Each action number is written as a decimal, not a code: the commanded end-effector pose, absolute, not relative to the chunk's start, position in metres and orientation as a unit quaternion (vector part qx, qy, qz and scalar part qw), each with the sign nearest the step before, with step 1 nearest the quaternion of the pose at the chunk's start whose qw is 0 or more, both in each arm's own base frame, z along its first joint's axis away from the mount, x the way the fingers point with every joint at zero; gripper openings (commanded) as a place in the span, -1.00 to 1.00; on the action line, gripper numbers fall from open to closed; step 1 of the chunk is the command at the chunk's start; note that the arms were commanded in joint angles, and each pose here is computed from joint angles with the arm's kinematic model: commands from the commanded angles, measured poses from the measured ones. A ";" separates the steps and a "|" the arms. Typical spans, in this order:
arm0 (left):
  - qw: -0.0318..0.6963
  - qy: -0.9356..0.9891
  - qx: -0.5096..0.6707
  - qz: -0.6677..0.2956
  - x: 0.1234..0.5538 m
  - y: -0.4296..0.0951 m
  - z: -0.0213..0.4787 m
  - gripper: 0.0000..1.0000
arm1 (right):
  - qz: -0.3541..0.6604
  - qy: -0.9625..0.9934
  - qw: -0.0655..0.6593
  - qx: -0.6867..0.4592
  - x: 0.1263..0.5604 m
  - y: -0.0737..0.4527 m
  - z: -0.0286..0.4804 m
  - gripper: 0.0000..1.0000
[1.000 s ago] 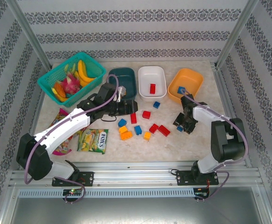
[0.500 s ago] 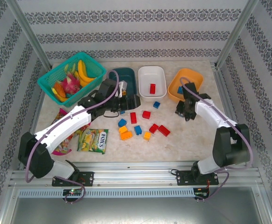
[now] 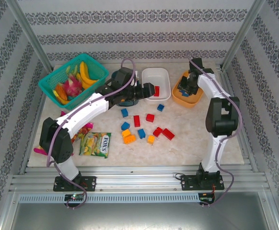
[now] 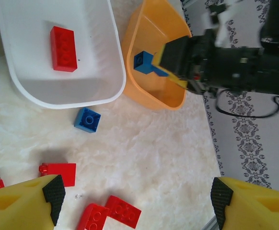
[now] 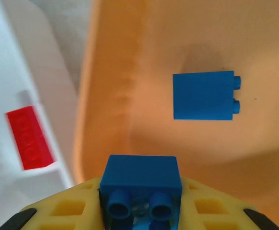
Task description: Sort the legos into containers by color
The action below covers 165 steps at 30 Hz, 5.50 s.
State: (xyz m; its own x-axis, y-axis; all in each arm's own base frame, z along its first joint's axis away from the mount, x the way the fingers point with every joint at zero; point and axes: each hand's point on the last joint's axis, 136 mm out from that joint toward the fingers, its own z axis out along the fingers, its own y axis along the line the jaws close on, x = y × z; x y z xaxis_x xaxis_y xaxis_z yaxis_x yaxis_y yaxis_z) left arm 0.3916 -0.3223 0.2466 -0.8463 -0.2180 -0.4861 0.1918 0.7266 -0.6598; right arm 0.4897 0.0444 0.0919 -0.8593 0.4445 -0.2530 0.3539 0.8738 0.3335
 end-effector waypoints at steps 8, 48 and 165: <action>0.286 0.888 -0.019 -0.360 0.389 -0.312 0.255 0.64 | 0.175 0.952 0.095 0.233 0.492 0.044 0.057 -0.21; 0.047 0.964 -0.220 -0.139 0.271 -0.222 0.077 0.56 | 0.373 0.883 0.254 -0.130 0.204 0.229 0.157 0.44; 0.230 0.912 0.011 -0.340 0.273 -0.259 0.207 0.56 | -0.041 0.994 -0.071 -0.070 0.261 0.124 0.023 0.30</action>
